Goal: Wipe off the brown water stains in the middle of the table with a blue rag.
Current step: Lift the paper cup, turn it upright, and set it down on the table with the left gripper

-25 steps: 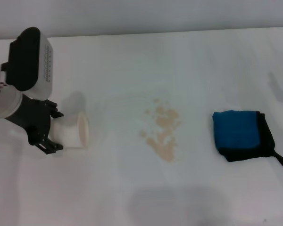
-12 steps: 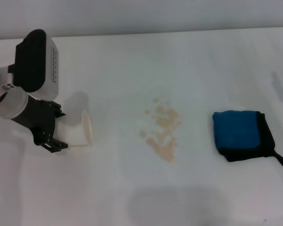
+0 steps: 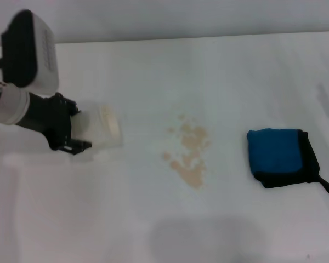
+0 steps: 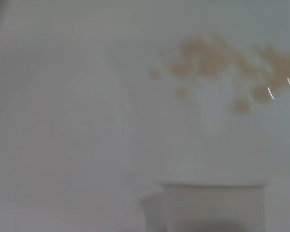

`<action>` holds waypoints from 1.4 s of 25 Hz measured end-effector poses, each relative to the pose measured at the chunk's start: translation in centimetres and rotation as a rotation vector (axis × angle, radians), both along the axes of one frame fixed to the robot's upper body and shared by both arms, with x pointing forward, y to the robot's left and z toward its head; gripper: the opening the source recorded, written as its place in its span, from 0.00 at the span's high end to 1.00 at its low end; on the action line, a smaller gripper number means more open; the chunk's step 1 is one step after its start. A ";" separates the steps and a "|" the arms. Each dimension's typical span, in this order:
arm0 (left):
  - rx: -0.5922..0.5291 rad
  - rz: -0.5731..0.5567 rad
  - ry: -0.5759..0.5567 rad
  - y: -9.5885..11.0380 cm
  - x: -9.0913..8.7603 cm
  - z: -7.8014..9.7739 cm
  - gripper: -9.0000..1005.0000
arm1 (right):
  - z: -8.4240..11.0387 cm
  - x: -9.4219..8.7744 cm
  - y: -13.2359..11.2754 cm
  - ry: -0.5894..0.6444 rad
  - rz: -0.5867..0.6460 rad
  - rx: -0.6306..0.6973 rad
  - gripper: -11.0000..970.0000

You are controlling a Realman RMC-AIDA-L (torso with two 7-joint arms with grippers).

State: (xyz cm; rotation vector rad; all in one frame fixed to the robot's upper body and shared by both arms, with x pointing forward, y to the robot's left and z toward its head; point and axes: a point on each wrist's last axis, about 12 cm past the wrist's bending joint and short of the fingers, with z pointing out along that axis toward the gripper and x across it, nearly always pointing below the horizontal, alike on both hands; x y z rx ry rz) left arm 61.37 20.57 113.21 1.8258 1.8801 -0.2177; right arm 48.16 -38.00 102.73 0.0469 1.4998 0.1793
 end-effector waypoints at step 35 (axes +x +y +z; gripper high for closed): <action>-0.868 0.449 -0.200 6.5 -9.6 -9.9 0.28 | 1.7 0.7 -3.5 0.009 -0.038 -0.189 0.27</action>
